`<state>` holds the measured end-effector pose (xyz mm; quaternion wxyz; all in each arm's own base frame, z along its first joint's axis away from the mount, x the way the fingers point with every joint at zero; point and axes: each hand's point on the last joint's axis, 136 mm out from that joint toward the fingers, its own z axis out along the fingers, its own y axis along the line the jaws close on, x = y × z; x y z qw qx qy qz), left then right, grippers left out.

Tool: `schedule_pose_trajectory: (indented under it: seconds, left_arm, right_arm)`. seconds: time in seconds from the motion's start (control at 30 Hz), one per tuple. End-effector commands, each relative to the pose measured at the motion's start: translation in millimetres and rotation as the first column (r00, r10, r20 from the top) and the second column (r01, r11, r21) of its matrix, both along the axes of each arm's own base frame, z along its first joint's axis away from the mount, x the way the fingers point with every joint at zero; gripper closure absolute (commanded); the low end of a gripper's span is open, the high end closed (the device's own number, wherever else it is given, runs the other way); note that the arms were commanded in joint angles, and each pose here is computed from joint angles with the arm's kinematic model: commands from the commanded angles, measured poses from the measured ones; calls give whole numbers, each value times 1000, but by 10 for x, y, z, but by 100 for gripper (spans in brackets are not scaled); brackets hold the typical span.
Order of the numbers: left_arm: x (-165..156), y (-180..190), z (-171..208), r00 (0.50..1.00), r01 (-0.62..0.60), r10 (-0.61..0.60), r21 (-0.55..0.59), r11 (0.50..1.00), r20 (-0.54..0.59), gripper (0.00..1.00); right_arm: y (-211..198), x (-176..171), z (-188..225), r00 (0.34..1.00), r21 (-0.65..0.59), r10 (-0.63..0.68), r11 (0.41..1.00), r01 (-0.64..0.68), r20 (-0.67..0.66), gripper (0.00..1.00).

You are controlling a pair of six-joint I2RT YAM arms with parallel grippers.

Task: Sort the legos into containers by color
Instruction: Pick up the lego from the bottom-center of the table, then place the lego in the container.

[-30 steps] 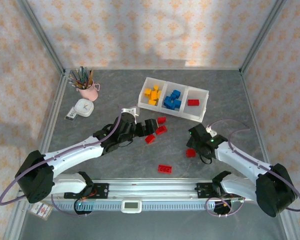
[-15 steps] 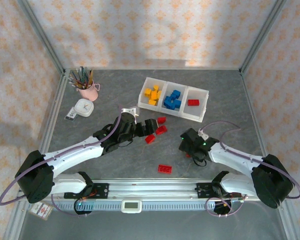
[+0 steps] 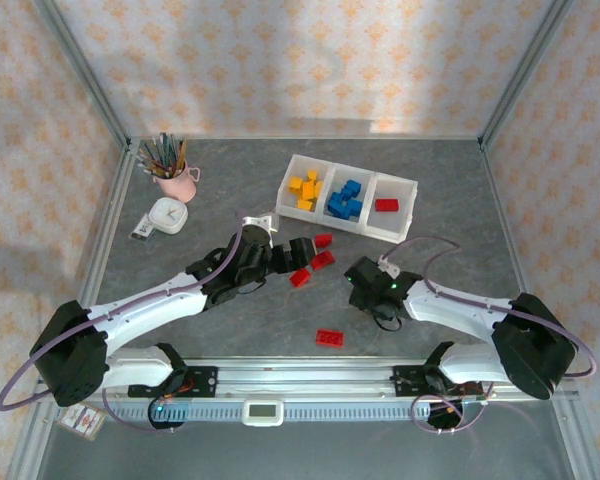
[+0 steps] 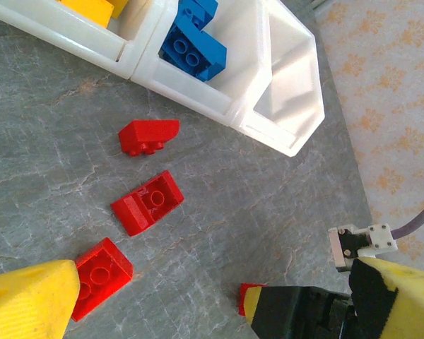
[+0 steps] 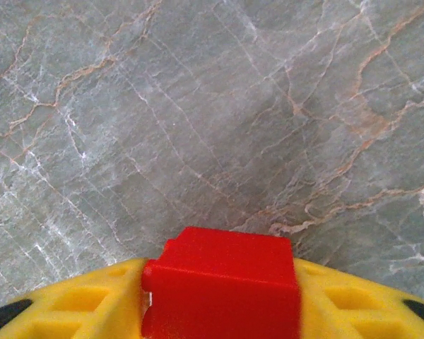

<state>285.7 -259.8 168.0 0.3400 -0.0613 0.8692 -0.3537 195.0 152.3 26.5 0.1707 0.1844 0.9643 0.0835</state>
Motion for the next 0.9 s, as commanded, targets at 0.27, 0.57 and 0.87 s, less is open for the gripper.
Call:
schedule_pose_trajectory:
  seconds: [0.27, 0.57, 0.87]
  left_arm:
    - [-10, 54, 74, 999, -24, 24, -3, 1000, 21, 1]
    - [64, 13, 376, 996, -19, 20, -16, 1000, 81, 1]
    - [265, -161, 534, 993, 1, -1, 1, 1000, 115, 1]
  right_arm:
    - [34, 169, 203, 997, -42, 26, 999, -23, 67, 57]
    - [-181, 637, 867, 971, -84, 16, 996, 4, 237, 57]
    - [-726, 1723, 1457, 898, -100, -83, 985, 139, 431, 57]
